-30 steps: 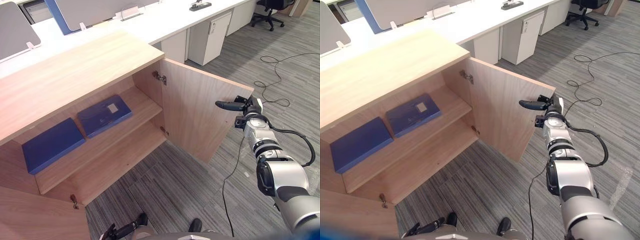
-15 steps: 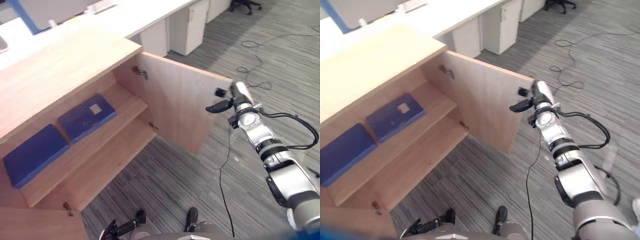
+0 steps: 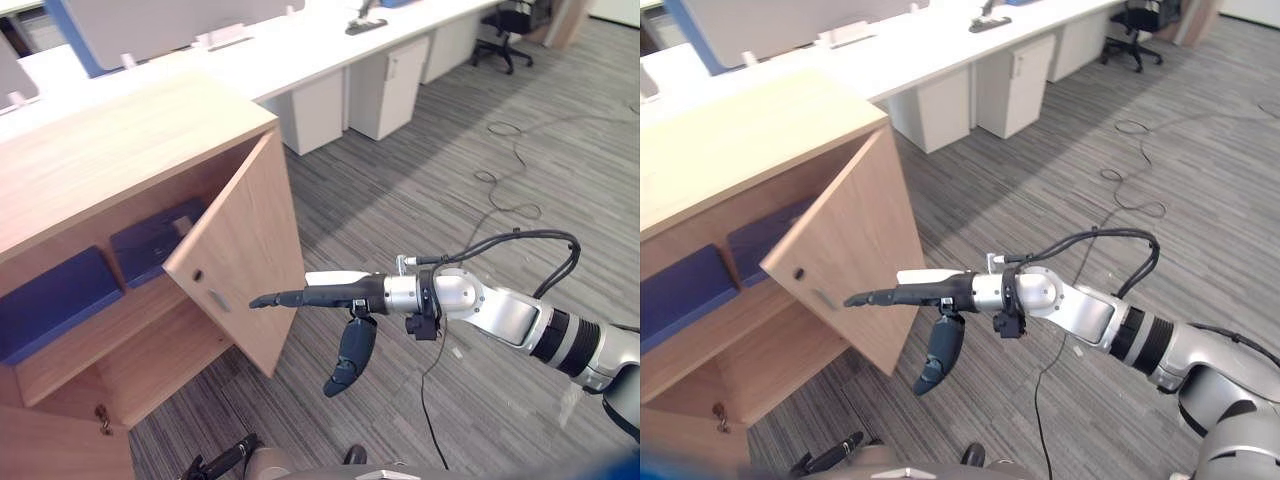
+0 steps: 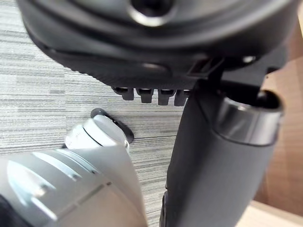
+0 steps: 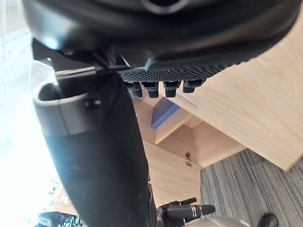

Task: Walk over to the cabinet, pick up the folder, carry it to the office cabinet, place the folder inside the office cabinet, then close the office cabinet door

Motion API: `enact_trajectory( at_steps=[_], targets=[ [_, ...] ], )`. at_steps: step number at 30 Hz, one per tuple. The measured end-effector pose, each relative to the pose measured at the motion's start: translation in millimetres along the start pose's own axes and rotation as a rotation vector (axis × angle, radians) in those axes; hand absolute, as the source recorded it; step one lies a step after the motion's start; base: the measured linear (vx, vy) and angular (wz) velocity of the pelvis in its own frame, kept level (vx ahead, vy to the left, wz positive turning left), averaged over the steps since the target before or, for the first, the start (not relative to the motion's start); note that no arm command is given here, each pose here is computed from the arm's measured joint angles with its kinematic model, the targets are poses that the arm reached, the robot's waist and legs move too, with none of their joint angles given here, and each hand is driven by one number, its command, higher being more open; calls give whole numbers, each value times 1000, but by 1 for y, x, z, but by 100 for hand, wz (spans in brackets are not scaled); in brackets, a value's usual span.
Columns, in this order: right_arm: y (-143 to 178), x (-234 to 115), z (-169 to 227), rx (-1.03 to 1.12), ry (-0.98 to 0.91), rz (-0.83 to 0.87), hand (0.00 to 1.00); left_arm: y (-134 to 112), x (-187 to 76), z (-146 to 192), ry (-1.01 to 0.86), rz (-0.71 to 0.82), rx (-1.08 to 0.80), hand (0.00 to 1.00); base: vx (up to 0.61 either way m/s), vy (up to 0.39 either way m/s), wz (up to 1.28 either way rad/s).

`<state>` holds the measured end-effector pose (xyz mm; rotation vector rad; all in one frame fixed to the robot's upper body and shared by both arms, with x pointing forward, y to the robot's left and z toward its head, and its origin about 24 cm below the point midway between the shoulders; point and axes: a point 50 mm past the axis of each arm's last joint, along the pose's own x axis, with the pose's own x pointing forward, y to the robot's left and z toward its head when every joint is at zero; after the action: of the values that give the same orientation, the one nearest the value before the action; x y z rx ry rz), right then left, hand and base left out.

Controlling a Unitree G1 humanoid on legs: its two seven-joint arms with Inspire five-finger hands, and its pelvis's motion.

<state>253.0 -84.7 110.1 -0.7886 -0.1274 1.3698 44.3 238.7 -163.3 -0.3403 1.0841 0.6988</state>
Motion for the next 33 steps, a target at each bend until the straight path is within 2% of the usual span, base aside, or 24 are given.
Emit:
enact_trajectory(
  at_steps=[5,7,11,14,18,20,21,22,25,26,30,33],
  targets=[
    [48,6,-27,101,75,40,100,20,-3,-9,30,53,-17,100,37,84,59],
    [56,16,-35,143,87,31,100,20,-4,-17,68,49,-15,100,91,147,59],
    [63,29,-65,182,198,-2,100,2,-5,-26,101,-30,67,100,99,209,93],
    [80,39,-98,153,370,-19,100,-9,-3,-19,79,-93,257,100,116,233,124],
    [127,38,-141,307,607,-94,100,-40,2,8,-19,-189,512,100,127,74,204],
    [147,34,-149,361,691,-126,100,-54,3,21,-64,-224,585,100,144,-188,262],
    [163,31,-152,428,722,-155,100,-62,3,28,-100,-239,691,100,129,-388,251],
    [177,29,-153,517,742,-197,100,-65,3,31,-130,-242,794,100,101,-405,243],
    [201,29,-157,721,799,-301,100,-67,3,43,-193,-240,906,100,58,-446,185],
    [214,18,-165,790,878,-338,100,-73,2,42,-202,-255,945,100,-24,-436,135],
    [252,-9,-172,930,1068,-383,100,-79,0,38,-218,-259,960,100,-4,-365,80],
    [253,-17,-175,1039,1085,-508,100,-77,1,44,-233,-241,935,100,43,-261,66]
  ],
)
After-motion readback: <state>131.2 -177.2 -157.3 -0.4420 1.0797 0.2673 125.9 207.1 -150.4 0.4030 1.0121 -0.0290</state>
